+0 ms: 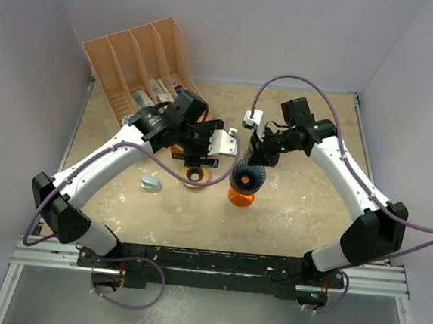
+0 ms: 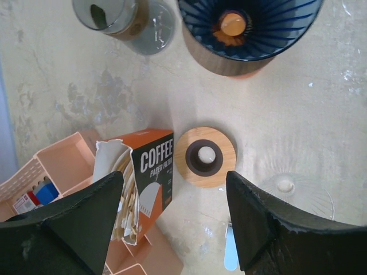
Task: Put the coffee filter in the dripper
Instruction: Place the coffee dripper on the coffee server.
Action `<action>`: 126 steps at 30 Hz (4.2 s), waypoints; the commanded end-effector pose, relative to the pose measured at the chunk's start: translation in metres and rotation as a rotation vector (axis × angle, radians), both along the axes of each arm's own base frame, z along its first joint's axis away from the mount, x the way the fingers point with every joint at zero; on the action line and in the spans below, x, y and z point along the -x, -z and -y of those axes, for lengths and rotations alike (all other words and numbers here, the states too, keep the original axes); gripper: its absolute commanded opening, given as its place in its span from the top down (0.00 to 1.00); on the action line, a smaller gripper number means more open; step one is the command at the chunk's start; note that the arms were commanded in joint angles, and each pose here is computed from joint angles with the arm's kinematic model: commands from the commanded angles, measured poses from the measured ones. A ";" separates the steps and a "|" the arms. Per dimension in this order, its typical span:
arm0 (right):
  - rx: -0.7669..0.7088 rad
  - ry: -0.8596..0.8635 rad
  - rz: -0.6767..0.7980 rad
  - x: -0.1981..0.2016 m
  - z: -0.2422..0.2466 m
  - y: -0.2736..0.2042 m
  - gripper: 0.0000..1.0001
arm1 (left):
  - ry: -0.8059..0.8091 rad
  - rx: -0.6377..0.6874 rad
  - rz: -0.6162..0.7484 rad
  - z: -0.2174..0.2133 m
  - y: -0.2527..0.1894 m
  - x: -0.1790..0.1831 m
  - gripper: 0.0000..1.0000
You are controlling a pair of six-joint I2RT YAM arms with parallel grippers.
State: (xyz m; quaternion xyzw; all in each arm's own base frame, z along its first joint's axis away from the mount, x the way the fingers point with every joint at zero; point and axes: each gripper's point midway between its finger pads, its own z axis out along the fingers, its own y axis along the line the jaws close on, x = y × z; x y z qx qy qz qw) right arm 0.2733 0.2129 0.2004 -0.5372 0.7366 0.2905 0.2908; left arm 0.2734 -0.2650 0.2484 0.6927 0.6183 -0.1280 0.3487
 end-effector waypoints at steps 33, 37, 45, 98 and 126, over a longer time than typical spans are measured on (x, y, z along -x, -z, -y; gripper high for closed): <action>0.055 0.082 -0.044 -0.025 -0.002 0.007 0.92 | 0.285 -0.160 0.069 0.097 0.037 0.055 0.72; 0.066 0.084 -0.044 -0.025 -0.001 0.010 0.94 | 0.273 -0.165 0.055 0.097 0.042 0.055 0.81; 0.103 0.073 -0.025 -0.026 0.005 0.022 1.00 | 0.250 -0.165 0.022 0.093 0.054 0.058 0.96; 0.165 0.129 -0.022 -0.017 0.022 0.067 0.98 | 0.236 -0.291 -0.131 0.061 0.127 0.074 1.00; 0.044 0.147 0.080 -0.043 0.002 -0.019 0.74 | 0.227 -0.213 -0.056 0.091 0.076 0.060 0.86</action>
